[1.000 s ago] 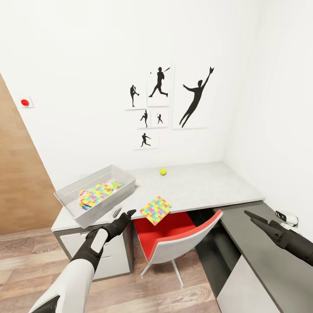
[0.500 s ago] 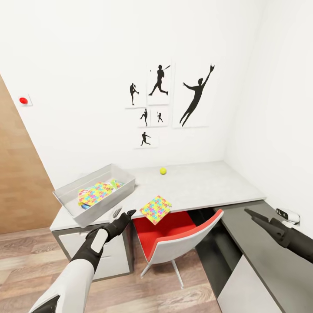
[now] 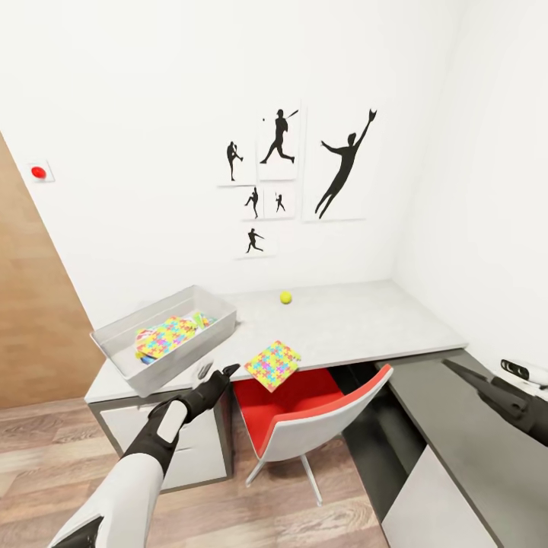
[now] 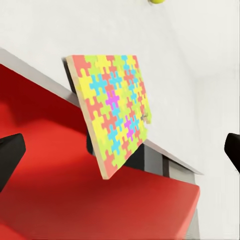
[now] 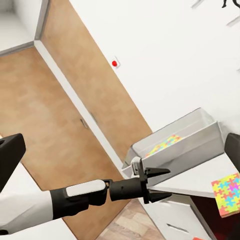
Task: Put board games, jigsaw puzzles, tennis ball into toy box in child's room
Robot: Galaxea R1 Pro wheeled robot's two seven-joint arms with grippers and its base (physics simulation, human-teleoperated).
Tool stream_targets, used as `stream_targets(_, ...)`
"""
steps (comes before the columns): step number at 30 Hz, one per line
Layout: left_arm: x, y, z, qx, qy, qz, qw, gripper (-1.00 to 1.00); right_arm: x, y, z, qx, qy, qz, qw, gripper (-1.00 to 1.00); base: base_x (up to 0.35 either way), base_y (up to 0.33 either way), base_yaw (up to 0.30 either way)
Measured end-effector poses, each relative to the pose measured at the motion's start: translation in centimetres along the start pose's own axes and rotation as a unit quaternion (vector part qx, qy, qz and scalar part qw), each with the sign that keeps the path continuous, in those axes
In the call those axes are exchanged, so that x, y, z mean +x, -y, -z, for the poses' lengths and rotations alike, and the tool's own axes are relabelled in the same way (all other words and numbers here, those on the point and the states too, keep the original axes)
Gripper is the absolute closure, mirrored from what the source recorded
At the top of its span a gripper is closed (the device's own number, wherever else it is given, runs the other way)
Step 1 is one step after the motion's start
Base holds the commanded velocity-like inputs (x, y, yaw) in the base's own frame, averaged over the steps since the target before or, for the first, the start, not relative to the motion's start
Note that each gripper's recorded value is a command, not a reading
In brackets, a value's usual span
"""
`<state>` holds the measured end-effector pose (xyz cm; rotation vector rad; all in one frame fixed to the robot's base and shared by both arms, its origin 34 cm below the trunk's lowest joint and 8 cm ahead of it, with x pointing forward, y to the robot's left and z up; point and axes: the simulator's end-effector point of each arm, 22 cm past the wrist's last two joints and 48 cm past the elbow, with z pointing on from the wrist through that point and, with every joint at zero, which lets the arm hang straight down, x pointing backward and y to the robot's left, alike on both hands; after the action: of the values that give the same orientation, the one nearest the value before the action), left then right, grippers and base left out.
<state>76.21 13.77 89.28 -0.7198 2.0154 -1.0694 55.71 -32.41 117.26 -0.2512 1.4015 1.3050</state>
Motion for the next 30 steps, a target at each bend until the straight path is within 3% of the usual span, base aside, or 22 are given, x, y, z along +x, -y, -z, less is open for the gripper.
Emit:
stream_targets(9,0.5,0.1,-0.5,0.020,-0.007,0.000,0.9998,-1.00,0.2,-0.1,0.6,-0.014,0.007,0.003,0.9999,-1.00,0.000,0.000,0.000)
stream_targets(30,1.9,-2.1,-2.1,0.020,-0.012,0.003,0.9997,-1.00,2.1,1.5,1.1,-0.016,0.009,0.004,0.9998,-1.00,0.000,0.000,0.000)
